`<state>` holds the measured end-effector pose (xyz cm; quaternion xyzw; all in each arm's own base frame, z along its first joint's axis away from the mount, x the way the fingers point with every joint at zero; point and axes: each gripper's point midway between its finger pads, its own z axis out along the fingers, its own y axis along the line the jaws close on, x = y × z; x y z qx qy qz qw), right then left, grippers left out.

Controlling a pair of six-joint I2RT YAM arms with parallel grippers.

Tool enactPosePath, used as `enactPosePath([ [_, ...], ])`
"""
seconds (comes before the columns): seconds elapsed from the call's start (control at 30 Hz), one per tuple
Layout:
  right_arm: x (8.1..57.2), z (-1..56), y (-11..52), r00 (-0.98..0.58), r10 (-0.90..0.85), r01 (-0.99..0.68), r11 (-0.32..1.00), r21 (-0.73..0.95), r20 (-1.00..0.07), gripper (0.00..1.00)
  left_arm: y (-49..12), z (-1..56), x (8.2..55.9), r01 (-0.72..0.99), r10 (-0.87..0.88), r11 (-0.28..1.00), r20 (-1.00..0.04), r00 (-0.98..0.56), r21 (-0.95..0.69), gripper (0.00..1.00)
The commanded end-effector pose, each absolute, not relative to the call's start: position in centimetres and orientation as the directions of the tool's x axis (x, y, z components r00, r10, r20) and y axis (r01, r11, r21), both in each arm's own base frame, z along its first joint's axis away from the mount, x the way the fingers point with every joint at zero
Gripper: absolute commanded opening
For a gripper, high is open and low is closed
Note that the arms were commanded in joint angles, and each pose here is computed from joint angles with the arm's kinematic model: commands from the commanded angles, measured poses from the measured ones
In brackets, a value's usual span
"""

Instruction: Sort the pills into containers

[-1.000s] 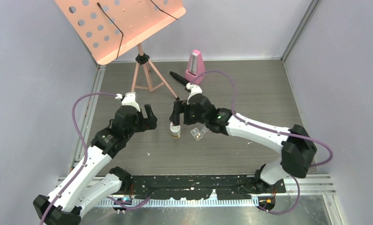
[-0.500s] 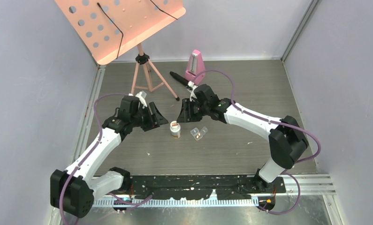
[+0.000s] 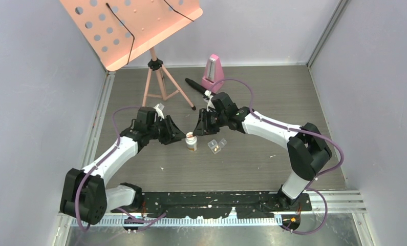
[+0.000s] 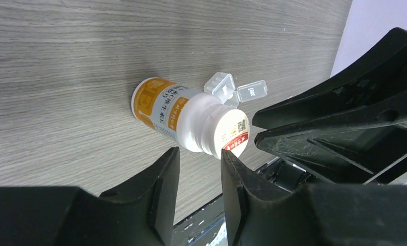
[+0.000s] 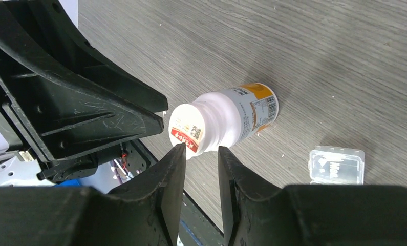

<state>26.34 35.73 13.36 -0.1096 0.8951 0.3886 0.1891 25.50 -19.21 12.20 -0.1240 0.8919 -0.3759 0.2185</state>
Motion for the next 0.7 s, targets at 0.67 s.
enactPosePath([
  [0.67,26.3,12.6,36.7,-0.911,-0.062,-0.353,0.626,0.696,-0.407,0.31,-20.4,11.6,25.7,-0.026,-0.357,0.62,-0.252,-0.9,-0.784,0.26],
])
